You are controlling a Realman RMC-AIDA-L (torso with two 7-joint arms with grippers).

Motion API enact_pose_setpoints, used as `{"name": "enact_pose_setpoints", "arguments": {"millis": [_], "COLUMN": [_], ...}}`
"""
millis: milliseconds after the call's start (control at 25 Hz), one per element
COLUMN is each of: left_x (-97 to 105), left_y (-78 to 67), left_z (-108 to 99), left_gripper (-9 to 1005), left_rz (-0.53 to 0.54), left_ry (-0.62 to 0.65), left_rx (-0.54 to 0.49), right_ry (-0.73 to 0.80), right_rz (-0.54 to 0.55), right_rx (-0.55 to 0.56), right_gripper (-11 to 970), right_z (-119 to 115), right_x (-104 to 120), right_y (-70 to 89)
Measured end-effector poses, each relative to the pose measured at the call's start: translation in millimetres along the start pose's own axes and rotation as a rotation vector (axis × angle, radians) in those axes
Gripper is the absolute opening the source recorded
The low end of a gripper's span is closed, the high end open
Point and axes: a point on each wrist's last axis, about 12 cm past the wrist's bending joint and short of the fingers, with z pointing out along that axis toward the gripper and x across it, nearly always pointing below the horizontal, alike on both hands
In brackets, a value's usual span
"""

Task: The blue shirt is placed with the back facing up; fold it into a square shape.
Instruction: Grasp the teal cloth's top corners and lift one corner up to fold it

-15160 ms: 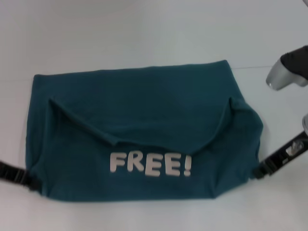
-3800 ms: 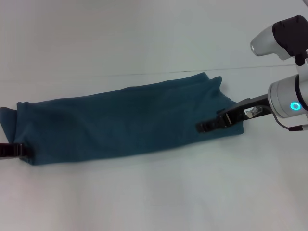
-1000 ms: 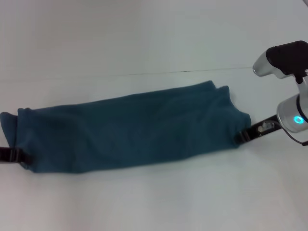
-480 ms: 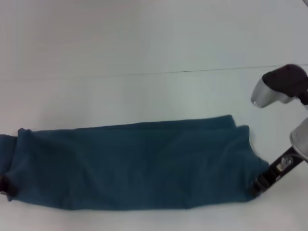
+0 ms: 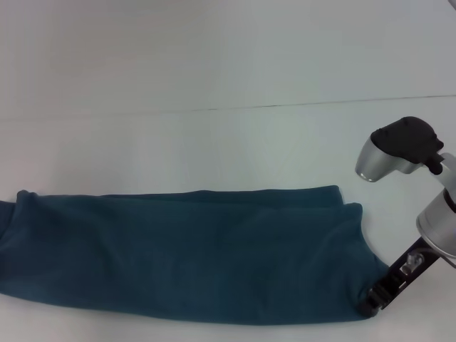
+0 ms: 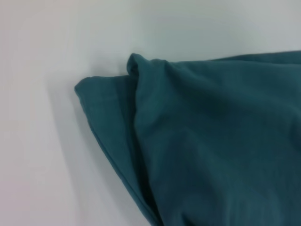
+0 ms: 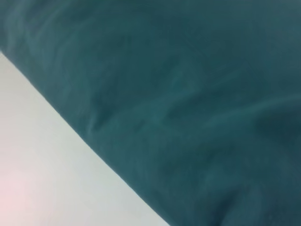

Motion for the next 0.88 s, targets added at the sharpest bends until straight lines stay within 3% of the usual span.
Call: {"name": "enact_pose_setpoints", "arguments": {"millis": [240, 480, 680, 880], "left_x": [0, -3, -4, -7], "left_y": [-0.2, -1.3, -2.5, -4.0], "left_z": [2, 6, 11, 12], "left_gripper": [91, 97, 102, 107], "left_rz": [0.005, 0.010, 0.009, 0.013], "left_ry": [-0.006, -0.011, -0.020, -0.027], "left_rx": [0.002, 0.003, 0.005, 0.013], "right_ry": [-0.034, -0.122, -0.216, -0.319], "right_rz": [0.036, 0.051, 0.020, -0.098], "right_rx": [0.031, 0.063, 0.063, 0.000], "right_gripper": [126, 142, 309, 484], "right_z": [-14, -53, -77, -68], "right_x": [-3, -4, -10, -28], "right_y": [-8.0, -14.2, -10.6, 6.8]}}
